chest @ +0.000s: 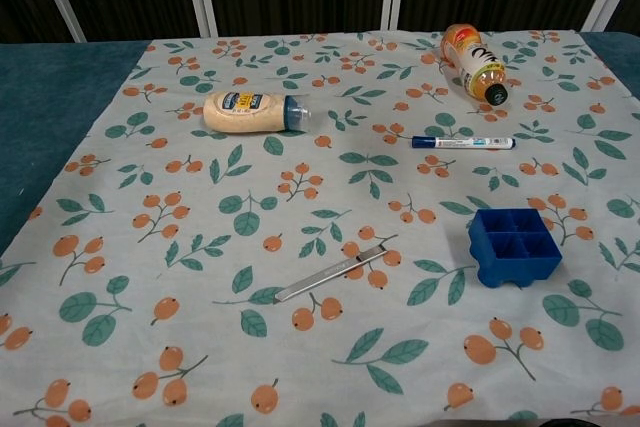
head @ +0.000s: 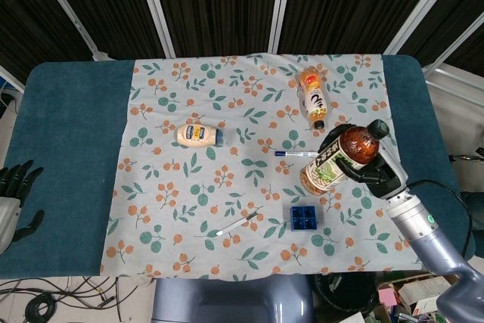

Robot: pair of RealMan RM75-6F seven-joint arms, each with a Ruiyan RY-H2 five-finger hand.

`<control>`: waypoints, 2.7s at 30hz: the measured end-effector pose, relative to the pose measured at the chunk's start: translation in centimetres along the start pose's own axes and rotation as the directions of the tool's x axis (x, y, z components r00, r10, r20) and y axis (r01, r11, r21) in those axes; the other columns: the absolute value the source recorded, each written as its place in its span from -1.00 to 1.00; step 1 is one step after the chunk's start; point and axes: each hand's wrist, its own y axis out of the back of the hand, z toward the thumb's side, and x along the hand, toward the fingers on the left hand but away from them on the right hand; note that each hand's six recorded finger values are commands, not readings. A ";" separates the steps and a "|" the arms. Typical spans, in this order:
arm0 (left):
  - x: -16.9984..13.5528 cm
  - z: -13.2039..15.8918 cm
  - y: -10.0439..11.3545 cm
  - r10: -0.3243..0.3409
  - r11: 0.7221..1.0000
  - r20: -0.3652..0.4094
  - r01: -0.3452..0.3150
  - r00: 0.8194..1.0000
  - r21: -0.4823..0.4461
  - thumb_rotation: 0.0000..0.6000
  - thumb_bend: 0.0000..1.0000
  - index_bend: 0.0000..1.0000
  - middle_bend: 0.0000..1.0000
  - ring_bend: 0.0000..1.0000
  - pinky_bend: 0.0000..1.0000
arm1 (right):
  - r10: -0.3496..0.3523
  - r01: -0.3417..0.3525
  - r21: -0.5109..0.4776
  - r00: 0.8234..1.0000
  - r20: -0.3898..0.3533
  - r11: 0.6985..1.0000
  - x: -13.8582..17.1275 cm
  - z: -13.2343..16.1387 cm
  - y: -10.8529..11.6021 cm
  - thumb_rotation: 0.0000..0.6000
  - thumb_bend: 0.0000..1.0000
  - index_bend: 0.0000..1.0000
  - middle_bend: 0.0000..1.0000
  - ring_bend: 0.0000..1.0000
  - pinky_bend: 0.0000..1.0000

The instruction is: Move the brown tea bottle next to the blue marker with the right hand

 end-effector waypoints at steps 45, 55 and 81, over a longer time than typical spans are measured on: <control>0.0 -0.1 0.0 -0.006 1.000 -0.002 0.006 1.000 0.003 1.00 -0.27 -0.80 -1.00 -1.00 -0.85 | -0.323 0.247 0.345 0.928 0.183 0.905 -1.9 -16.9 3.3 1.00 -0.46 -0.01 -0.12 0.06 0.06; 0.1 -0.2 0.0 -0.008 1.000 -0.004 0.008 1.000 0.005 1.00 -0.27 -0.80 -1.00 -1.00 -0.85 | -0.281 0.211 0.334 0.943 0.178 0.919 -1.5 -18.9 2.7 1.00 -0.69 -0.29 -0.43 -0.30 -0.37; 0.0 -0.2 -0.3 -0.023 0.999 -0.010 0.024 1.000 0.021 1.00 -0.27 -0.80 -1.00 -1.00 -0.83 | -0.208 0.147 0.338 0.966 0.153 0.930 1.2 -16.2 3.0 1.00 -0.93 -0.74 -0.88 -0.79 -0.75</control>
